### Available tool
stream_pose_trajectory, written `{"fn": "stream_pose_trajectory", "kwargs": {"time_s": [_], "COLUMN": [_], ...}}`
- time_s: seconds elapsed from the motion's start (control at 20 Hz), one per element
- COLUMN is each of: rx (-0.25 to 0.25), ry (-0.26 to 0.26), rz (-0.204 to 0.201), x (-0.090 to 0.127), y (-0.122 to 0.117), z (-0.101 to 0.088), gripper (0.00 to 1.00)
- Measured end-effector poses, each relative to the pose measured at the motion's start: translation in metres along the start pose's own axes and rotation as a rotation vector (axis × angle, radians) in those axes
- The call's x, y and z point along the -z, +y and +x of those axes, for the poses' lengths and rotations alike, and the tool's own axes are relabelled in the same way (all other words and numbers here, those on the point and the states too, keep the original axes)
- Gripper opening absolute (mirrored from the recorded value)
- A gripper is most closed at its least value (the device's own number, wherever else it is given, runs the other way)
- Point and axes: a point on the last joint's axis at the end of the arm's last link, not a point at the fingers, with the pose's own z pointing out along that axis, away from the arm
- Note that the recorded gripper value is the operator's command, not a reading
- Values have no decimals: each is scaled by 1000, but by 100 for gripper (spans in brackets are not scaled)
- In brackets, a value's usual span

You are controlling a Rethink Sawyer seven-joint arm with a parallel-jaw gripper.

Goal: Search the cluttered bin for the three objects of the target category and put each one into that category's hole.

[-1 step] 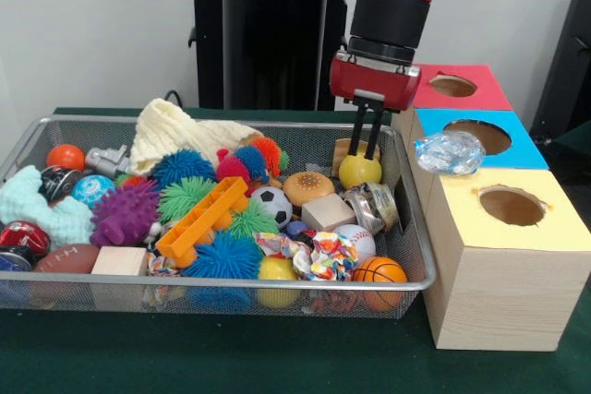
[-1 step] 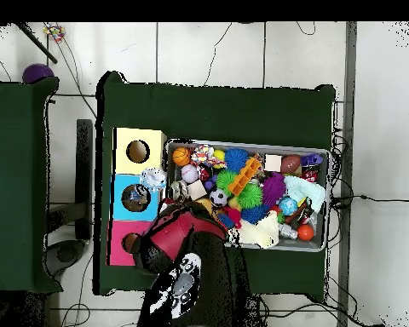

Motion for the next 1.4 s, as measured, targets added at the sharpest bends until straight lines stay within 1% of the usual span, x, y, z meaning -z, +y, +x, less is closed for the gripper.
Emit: {"fn": "stream_pose_trajectory", "kwargs": {"time_s": [0.25, 0.35, 0.45, 0.5, 0.75, 0.95, 1.1, 1.25, 1.35, 1.4], "rx": [-46, -71, -84, -100, -129, -131, -124, -113, -108, -103], "ry": [-3, -6, -8, -7, -2, 1, -7, -20, -26, -33], "rz": [12, 16, 22, 33, 78, 117, 128, 128, 124, 118], "x": [-7, -11, -13, -16, -20, -22, -23, -22, -22, -21], "y": [-21, -31, -36, -44, -55, -53, -45, -31, -24, -17], "z": [-15, -24, -30, -37, -57, -73, -81, -90, -92, -95], "gripper": [0, 0, 0, 0, 0, 0, 0, 0, 0, 0]}}
